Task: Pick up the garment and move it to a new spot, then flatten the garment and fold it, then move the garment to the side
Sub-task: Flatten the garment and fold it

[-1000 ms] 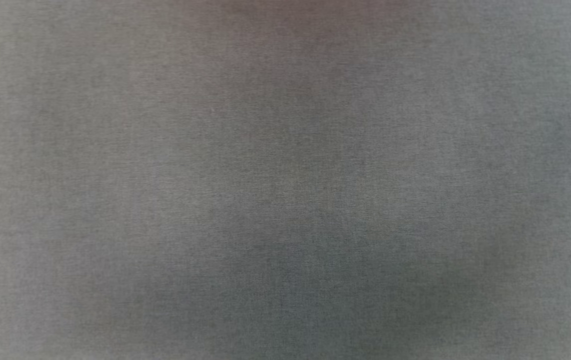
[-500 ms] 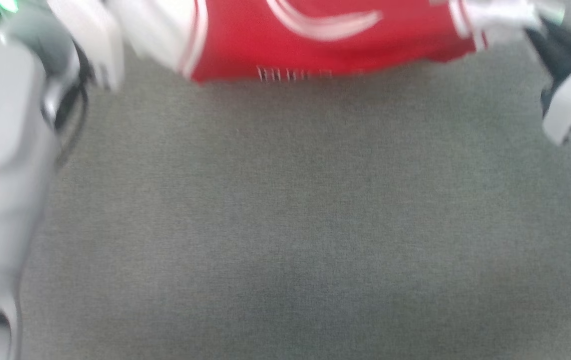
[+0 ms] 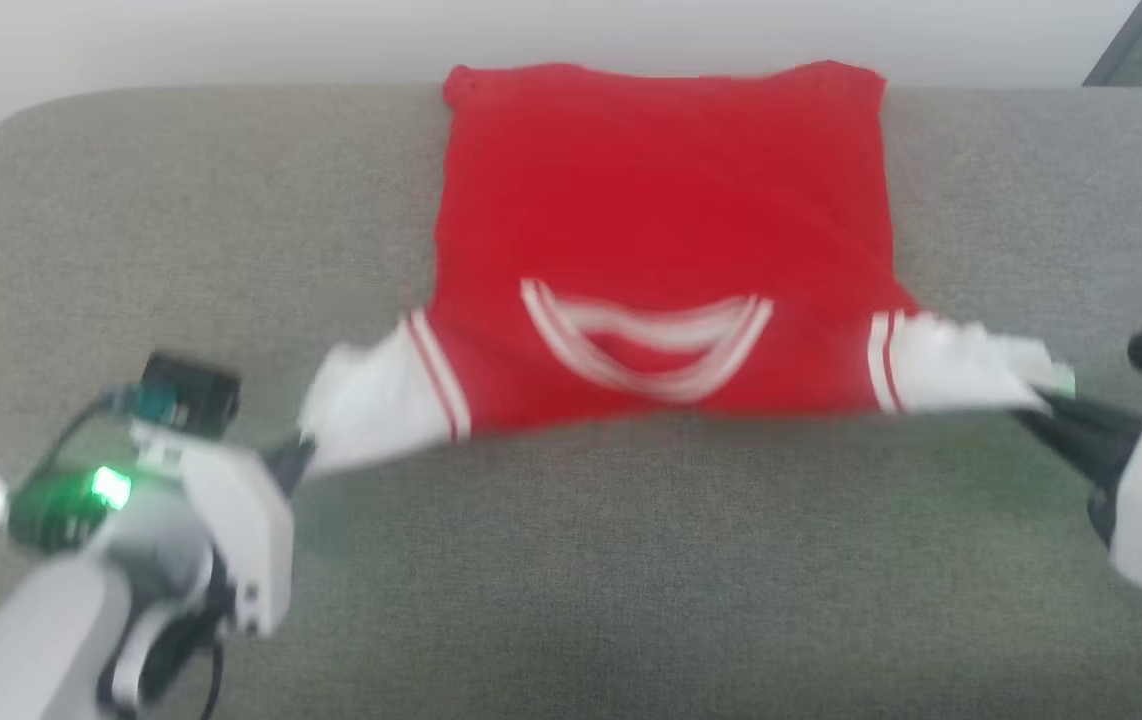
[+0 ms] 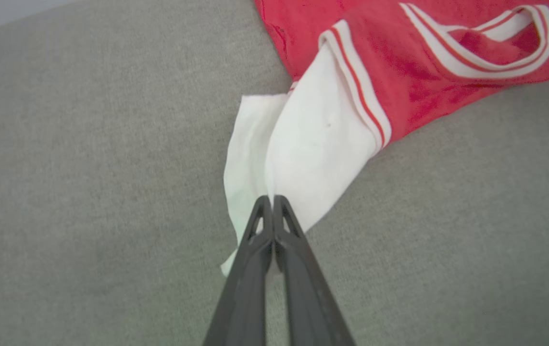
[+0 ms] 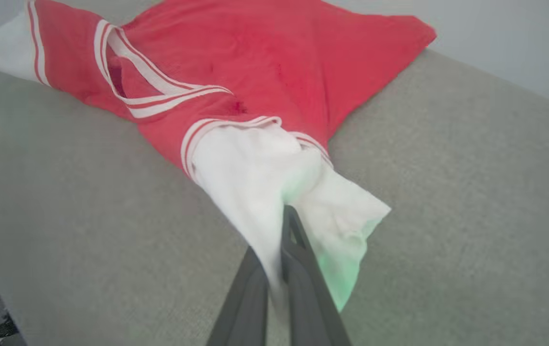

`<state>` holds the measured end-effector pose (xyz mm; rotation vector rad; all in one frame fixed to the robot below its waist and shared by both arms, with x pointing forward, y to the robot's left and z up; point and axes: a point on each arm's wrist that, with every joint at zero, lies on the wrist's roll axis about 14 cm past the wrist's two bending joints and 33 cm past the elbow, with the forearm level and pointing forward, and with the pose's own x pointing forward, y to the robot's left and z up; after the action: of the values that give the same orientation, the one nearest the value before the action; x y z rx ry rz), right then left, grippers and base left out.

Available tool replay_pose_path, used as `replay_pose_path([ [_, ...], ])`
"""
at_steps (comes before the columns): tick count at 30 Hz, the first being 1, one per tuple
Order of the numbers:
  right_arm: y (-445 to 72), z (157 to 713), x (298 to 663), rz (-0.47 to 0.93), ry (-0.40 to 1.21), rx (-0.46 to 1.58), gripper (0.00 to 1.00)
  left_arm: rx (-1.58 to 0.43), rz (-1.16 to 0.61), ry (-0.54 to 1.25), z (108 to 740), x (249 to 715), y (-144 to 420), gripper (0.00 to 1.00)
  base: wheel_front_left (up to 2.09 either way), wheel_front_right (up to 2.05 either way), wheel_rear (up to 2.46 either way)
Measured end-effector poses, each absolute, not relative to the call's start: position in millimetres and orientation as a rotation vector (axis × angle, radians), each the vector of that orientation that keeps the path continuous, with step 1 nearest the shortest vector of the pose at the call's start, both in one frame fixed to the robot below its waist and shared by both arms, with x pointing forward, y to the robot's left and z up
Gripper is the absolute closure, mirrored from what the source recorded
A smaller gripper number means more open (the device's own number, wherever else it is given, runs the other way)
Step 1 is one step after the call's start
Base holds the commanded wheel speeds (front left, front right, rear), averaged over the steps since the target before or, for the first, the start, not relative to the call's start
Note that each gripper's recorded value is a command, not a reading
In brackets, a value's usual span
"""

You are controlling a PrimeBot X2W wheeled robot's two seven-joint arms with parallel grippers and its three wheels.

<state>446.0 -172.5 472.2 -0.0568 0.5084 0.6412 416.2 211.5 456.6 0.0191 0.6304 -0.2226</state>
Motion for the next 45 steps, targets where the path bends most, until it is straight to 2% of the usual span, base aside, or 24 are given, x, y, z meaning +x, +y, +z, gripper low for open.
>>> replay_pose_path([
  [12, -188, 425, 356, 0.681, 0.842, 0.014, 1.00, -0.067, -0.057, 0.936, 405, 304, 229, 1.00, 0.00, 0.00, 0.00],
  [21, -193, 399, 324, 0.658, 0.987, 0.081, 1.00, -0.119, -0.044, 0.992, 392, 289, 215, 1.00, 0.00, 0.00, 0.00],
  [22, -195, 395, 324, 0.650, 0.997, 0.079, 0.94, -0.121, -0.048, 0.996, 391, 289, 213, 1.00, 0.00, 0.00, 0.00],
  [24, -198, 390, 324, 0.633, 1.007, 0.083, 0.33, -0.127, -0.057, 0.994, 390, 290, 208, 1.00, 0.00, 0.00, 0.00],
  [25, -198, 388, 325, 0.627, 1.008, 0.083, 0.00, -0.129, -0.062, 0.990, 390, 292, 205, 1.00, 0.00, 0.00, 0.00],
  [26, -198, 387, 327, 0.623, 1.007, 0.085, 0.00, -0.130, -0.067, 0.986, 391, 293, 203, 1.00, 0.00, 0.00, 0.00],
  [29, -200, 391, 339, 0.607, 0.985, 0.091, 0.00, -0.130, -0.082, 0.979, 391, 296, 198, 1.00, 0.00, 0.00, 0.00],
  [33, -205, 415, 378, 0.574, 0.876, 0.100, 0.00, -0.131, -0.097, 0.958, 393, 302, 191, 1.00, 0.00, 0.00, 0.00],
  [39, -213, 469, 468, 0.521, 0.569, 0.041, 0.00, -0.115, -0.123, 0.930, 395, 313, 182, 1.00, 0.00, 0.00, 0.00],
  [45, -193, 486, 539, 0.487, 0.419, 0.073, 0.00, -0.120, -0.159, 0.912, 395, 323, 168, 1.00, 0.00, 0.00, 0.00],
])
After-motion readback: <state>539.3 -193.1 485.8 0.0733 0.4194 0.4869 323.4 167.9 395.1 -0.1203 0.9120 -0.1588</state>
